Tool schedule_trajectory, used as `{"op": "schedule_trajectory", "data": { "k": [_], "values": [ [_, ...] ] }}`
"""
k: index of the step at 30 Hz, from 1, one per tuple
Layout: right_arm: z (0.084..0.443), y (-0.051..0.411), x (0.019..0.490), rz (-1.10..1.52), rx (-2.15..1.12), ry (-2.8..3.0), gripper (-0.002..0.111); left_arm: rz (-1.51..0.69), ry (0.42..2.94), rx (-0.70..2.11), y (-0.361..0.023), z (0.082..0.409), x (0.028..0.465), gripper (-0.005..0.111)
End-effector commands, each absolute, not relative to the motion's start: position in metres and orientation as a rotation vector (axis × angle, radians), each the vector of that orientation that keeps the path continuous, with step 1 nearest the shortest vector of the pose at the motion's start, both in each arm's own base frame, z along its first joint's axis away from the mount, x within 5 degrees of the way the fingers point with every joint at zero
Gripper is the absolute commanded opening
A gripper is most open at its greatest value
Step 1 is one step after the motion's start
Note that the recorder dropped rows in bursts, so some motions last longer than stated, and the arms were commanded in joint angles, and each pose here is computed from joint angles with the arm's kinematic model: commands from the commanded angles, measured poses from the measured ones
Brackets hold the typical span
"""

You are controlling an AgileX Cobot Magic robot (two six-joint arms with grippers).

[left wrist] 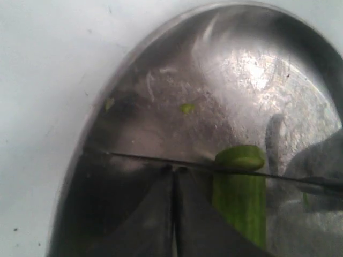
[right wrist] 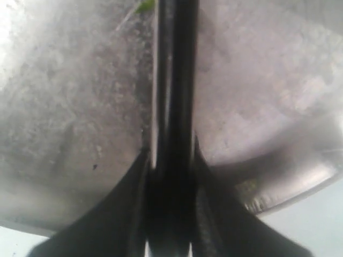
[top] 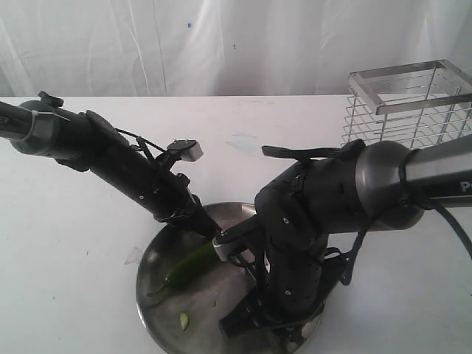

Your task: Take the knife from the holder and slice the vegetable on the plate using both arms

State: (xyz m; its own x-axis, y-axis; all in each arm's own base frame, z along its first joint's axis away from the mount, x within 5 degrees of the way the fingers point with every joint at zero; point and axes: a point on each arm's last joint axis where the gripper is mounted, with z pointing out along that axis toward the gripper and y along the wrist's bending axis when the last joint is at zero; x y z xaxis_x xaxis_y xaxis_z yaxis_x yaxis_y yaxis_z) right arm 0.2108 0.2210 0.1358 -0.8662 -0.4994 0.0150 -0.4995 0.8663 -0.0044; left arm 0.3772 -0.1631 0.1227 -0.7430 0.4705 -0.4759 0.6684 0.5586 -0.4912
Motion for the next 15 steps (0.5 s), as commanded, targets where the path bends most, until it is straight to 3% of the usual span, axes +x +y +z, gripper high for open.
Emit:
{"op": "schedule_trajectory", "data": {
  "k": [1,3,8,11,15],
  "values": [
    [0.123,0.222,0.212,-0.002,0.829,-3.021,0.0,-0.937,2.547,1.023,-0.163,0.11,0.372,0.0],
    [0.123,0.222,0.213,0.002,0.84,-3.025,0.0,-0.938,2.495,1.001,-0.164,0.129,0.376,0.0],
    [0.123,0.221,0.213,0.004,0.839,-3.023,0.0,-0.943,2.305,1.008,-0.164,0.212,0.366,0.0],
    [0.123,0.221,0.213,0.004,0.839,-3.023,0.0,-1.016,2.312,1.125,-0.163,0.224,0.35,0.0],
    [0.123,0.222,0.213,0.0,0.84,-3.027,0.0,-1.032,2.388,1.158,-0.157,0.213,0.331,0.0]
  ]
}}
